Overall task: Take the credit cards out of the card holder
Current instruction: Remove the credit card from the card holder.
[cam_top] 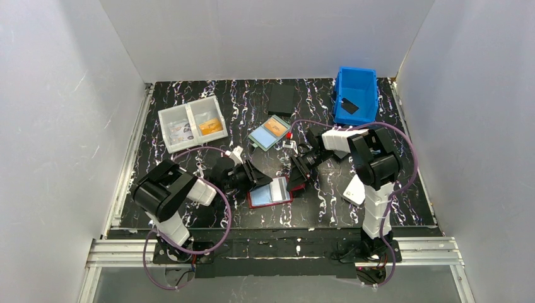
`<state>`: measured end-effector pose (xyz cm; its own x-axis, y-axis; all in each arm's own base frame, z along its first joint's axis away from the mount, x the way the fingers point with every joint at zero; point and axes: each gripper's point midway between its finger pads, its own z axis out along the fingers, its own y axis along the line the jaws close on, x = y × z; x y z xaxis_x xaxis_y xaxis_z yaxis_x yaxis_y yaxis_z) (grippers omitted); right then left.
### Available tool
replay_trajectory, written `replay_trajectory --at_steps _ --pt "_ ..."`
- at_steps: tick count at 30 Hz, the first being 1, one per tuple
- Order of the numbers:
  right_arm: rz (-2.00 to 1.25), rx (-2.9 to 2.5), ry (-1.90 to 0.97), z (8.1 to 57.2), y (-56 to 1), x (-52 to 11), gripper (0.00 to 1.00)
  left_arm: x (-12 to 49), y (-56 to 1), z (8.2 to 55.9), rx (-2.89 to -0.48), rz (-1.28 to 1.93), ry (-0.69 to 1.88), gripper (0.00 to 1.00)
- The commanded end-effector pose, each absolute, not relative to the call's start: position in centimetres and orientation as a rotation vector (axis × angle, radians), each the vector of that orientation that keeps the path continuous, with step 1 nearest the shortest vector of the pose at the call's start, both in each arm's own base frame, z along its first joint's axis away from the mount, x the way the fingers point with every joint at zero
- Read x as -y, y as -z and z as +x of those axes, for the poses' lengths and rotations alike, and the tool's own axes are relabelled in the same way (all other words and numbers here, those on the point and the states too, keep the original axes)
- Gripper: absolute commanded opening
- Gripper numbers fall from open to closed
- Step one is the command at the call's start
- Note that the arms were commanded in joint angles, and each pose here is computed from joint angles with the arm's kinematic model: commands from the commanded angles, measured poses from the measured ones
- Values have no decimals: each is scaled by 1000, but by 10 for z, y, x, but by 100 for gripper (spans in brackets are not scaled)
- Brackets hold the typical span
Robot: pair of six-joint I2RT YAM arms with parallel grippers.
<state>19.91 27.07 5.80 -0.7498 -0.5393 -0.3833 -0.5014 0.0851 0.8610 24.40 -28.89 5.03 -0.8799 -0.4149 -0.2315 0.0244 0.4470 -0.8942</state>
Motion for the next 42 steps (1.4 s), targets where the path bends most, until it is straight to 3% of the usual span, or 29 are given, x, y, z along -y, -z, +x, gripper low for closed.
replay_trajectory --at_steps 1,11,14,16,25,36,42 --pt "1077 2276 1831 205 -61 -276 46 302 -56 244 -2271 -315 1523 24" --pt "1035 2325 1763 205 -50 -282 42 298 -38 236 -2322 -349 1483 30" --pt "1017 2395 1720 211 -45 -283 41 295 -35 234 -2337 -360 1468 48" --pt "1004 2435 1695 214 -41 -283 40 294 -34 232 -2342 -354 1461 50" --pt "973 2500 1648 221 -33 -285 39 289 -33 226 -2370 -347 1424 47" --pt "920 2672 1513 234 -23 -280 32 294 -35 220 -2388 -356 1448 30" --pt "954 2715 1469 237 -26 -276 31 298 -33 217 -2399 -351 1439 29"
